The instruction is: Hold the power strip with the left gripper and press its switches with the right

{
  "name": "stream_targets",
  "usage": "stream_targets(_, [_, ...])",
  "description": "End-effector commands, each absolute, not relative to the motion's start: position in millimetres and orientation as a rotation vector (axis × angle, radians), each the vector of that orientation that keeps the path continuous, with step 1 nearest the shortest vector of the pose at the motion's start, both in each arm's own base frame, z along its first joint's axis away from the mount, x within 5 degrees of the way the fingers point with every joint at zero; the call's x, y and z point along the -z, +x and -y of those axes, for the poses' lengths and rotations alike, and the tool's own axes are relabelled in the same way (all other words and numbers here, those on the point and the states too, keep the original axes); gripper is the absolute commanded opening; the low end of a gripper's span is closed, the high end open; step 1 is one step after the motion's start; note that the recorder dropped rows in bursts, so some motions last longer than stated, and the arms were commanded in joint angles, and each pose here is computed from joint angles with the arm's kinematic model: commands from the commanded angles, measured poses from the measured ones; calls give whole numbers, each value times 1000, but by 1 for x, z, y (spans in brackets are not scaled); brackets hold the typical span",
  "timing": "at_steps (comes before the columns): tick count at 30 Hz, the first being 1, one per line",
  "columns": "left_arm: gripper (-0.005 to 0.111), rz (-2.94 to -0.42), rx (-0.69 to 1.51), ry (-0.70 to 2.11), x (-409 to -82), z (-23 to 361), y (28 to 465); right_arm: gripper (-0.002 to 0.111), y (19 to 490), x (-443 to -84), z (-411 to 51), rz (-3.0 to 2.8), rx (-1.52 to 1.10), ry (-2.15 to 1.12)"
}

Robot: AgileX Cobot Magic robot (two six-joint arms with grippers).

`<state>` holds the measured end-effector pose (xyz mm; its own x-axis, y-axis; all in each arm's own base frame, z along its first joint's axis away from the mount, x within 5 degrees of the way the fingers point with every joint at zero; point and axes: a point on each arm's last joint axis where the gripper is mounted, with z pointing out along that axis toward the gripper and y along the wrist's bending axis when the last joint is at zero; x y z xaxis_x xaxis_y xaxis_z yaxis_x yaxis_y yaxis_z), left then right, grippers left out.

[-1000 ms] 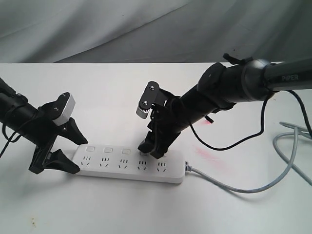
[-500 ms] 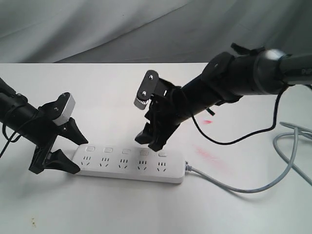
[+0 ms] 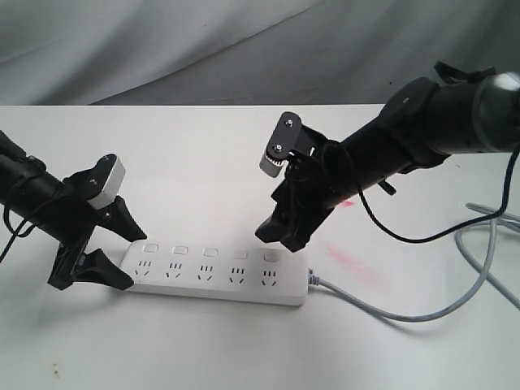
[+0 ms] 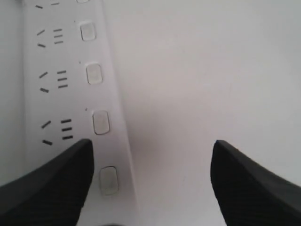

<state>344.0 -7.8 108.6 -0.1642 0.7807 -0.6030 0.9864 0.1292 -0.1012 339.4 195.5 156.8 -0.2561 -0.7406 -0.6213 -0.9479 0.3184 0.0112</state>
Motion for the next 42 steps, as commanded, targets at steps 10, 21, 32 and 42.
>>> stream_targets(10, [0, -2002, 662, 1706, -110, 8, 346, 65, 338, -139, -188, -2119, -463, -1423])
stream_targets(21, [0, -2002, 662, 1706, -110, 8, 346, 65, 338, -120, -188, -2175, -491, -1428])
stream_targets(32, [0, -2002, 662, 1706, -110, 8, 346, 65, 337, -97, -186, -2218, -483, -1492])
stream_targets(42, [0, -2002, 662, 1706, -110, 8, 346, 65, 343, -220, -191, -2012, -482, -1173])
